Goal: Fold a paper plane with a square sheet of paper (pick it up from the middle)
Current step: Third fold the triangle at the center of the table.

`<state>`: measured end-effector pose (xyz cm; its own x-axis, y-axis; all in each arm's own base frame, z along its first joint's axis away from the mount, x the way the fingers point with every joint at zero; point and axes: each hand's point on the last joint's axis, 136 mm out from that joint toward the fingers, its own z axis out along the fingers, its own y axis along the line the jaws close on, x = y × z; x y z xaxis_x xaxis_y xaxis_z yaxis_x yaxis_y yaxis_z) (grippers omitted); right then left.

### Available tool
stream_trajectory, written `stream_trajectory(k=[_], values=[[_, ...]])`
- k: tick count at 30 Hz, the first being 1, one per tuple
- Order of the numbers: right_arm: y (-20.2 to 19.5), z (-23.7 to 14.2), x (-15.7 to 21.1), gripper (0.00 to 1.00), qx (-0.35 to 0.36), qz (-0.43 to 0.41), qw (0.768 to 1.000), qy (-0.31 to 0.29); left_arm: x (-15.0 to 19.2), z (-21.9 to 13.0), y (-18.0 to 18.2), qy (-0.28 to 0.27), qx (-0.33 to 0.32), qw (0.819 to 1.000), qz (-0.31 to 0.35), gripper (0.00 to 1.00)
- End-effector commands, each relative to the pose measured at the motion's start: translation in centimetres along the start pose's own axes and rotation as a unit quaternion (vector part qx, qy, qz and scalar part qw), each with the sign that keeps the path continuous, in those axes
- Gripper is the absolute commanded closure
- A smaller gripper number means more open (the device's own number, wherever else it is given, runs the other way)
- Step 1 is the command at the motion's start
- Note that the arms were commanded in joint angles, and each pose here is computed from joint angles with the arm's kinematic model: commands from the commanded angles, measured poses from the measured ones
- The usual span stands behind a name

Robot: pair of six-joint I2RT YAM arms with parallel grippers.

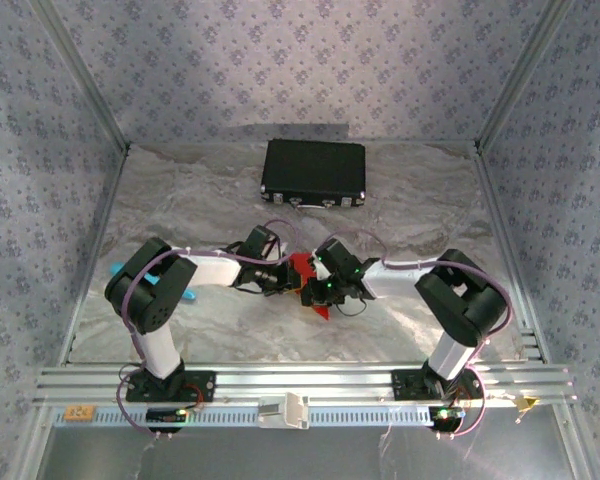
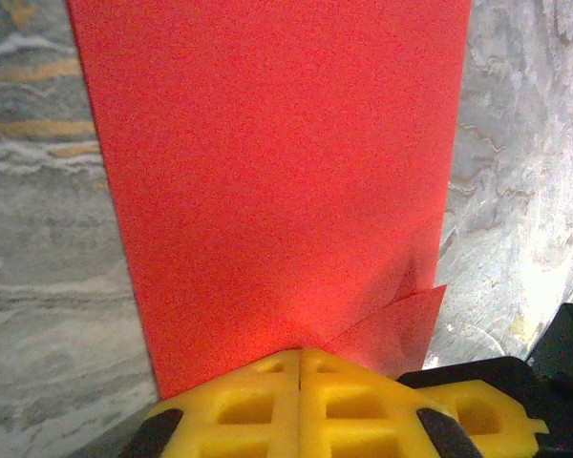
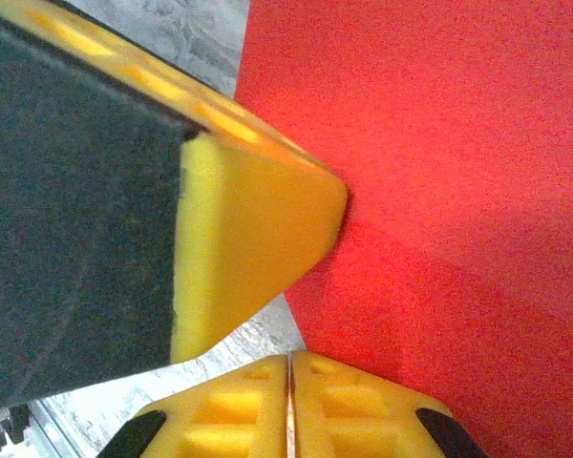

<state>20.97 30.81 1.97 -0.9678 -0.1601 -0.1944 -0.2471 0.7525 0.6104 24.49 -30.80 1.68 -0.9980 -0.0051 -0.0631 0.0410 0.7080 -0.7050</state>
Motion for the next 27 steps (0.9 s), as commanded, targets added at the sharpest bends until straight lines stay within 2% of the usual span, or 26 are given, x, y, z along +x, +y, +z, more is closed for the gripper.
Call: stream_trajectory(k=[1,16,23,27], values=[[-1.2,-0.4,2.3,0.88,0.017,0.011,1.0,0.023,1.6,1.0,5.0,0.019,-0.084,0.996,-0.029,1.0],[-5.0,-2.7,8.5,0.87,0.022,0.043,0.998,0.034,1.8,1.0,6.1,0.022,-0.092,0.995,-0.039,1.0],[-5.2,-4.2,8.5,0.87,0.018,0.049,0.999,0.007,1.7,1.1,5.9,0.02,-0.088,0.995,-0.04,1.0],[-4.2,-6.4,6.3,0.86,0.022,0.033,0.998,-0.042,1.6,1.0,5.3,0.015,-0.076,0.996,-0.044,1.0]])
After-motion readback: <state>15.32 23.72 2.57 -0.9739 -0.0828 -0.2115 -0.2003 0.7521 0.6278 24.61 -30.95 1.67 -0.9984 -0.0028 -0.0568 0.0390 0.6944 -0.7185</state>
